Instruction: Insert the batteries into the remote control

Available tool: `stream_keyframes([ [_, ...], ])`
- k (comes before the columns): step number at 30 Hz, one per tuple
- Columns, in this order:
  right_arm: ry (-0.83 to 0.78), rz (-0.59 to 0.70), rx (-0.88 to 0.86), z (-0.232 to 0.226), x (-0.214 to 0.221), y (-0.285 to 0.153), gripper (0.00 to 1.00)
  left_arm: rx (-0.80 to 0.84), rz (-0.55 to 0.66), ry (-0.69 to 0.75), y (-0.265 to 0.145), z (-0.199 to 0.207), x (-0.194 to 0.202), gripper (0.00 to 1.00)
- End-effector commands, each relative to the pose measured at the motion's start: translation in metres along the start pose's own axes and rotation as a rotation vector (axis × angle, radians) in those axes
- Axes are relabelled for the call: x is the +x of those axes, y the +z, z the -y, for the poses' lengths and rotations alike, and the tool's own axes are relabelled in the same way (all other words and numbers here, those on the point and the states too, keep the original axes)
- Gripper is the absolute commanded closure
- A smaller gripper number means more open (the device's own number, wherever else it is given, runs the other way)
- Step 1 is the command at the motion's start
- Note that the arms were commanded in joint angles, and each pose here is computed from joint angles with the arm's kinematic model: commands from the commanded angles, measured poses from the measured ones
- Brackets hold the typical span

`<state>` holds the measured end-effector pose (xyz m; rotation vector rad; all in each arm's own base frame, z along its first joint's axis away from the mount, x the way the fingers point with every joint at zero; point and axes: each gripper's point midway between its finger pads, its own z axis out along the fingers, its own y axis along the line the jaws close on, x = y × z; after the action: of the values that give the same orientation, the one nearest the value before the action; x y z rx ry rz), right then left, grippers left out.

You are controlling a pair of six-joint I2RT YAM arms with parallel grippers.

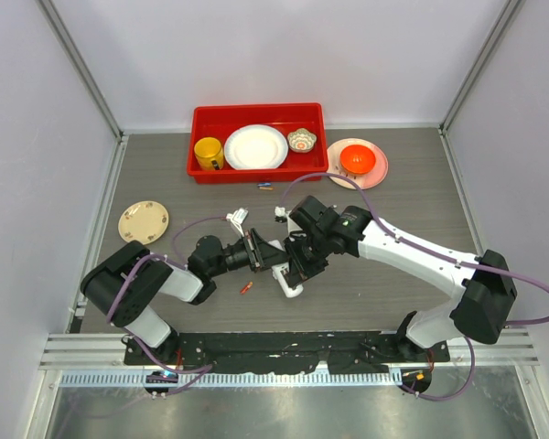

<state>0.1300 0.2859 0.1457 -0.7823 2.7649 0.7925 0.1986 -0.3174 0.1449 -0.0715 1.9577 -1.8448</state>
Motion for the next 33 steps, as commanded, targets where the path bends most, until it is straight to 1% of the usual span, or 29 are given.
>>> stream_keyframes([
  [1, -0.042, 0.04, -0.017, -0.01, -0.014, -0.007, 0.99, 0.249, 0.047, 0.152, -0.005, 0.063, -0.01, 1.0],
  [12, -0.012, 0.056, -0.051, -0.015, -0.016, -0.004, 0.99, 0.258, 0.055, 0.145, -0.001, 0.067, -0.01, 1.0],
  [22, 0.011, 0.061, -0.044, -0.011, -0.016, 0.004, 0.99, 0.283, 0.063, 0.145, -0.001, 0.078, -0.009, 1.0],
  [33, 0.016, 0.089, -0.043, -0.009, -0.02, 0.01, 0.99, 0.335, 0.029, 0.149, -0.001, 0.097, 0.004, 1.0],
])
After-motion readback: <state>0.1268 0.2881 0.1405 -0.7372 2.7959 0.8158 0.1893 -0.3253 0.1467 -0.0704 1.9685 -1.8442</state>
